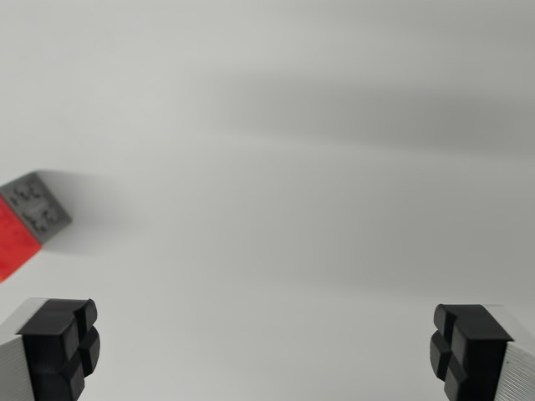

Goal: Destack cube

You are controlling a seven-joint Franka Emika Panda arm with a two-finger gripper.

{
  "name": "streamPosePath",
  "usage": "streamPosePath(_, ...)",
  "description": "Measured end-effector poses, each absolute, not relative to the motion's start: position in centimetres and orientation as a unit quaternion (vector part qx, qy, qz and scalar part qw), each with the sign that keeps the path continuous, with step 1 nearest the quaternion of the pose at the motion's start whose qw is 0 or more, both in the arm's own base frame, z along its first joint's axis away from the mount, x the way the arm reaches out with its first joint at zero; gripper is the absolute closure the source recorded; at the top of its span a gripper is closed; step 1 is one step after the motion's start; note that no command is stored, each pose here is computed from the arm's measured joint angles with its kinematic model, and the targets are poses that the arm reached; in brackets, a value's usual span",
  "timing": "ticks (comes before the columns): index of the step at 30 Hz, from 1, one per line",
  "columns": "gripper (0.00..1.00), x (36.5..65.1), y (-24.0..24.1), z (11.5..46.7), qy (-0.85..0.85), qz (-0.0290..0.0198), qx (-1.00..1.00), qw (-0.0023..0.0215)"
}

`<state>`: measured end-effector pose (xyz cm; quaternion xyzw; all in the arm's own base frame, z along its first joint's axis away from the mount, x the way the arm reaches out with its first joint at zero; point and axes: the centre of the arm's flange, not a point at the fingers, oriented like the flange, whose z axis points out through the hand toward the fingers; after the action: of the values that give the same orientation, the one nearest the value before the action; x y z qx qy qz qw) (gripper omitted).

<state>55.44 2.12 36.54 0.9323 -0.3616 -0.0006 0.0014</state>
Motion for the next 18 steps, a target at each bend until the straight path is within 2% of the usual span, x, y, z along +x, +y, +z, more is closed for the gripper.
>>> streamPosePath(18, 0.0, 53.4, 7.8, 34.2, -0.29, -0.0012, 0.957, 0.0006)
